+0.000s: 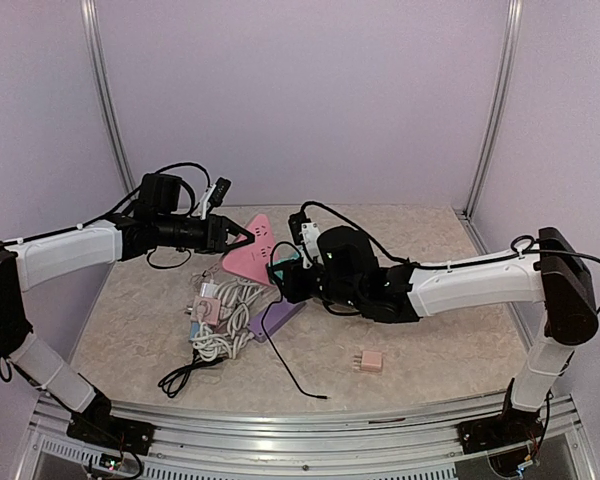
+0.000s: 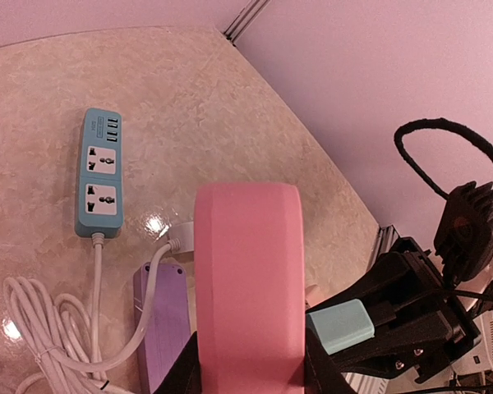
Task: Pull the plug off the socket
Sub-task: Remove the plug from the socket, then place the plug at the center of the board.
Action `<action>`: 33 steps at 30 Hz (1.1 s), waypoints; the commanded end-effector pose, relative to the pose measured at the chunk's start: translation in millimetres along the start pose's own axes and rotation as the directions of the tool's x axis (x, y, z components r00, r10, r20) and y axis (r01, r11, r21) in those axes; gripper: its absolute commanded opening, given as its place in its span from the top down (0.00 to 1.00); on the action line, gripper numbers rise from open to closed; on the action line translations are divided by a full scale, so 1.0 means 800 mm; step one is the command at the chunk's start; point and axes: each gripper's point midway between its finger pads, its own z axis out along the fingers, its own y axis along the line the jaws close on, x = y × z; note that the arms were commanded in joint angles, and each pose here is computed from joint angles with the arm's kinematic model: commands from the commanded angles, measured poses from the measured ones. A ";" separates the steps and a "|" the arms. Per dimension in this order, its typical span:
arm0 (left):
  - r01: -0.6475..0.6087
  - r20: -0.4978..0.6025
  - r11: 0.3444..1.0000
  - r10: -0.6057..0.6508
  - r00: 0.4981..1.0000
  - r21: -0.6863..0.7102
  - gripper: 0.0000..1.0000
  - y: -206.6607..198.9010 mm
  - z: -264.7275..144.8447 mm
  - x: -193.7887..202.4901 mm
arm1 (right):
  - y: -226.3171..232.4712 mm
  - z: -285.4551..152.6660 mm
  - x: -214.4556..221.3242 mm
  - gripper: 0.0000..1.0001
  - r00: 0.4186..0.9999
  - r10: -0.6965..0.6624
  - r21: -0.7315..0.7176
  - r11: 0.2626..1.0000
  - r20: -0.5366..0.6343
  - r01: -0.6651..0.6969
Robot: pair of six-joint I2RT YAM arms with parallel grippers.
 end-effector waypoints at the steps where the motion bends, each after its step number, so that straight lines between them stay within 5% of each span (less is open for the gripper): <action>1: -0.043 0.020 0.999 0.043 0.999 -0.026 1.00 0.005 -0.001 -0.010 | 0.013 -0.014 -0.040 1.00 0.995 0.052 -0.047 0.998 0.084 -0.048; 21: -0.039 0.017 0.999 0.039 0.999 -0.026 1.00 0.006 0.000 -0.010 | 0.035 0.004 -0.024 1.00 0.985 -0.172 0.124 0.978 0.034 0.166; 33: -0.042 0.026 0.998 0.043 0.999 -0.048 1.00 0.010 -0.003 -0.011 | 0.033 -0.010 -0.041 1.00 0.979 -0.193 0.154 0.971 0.059 0.183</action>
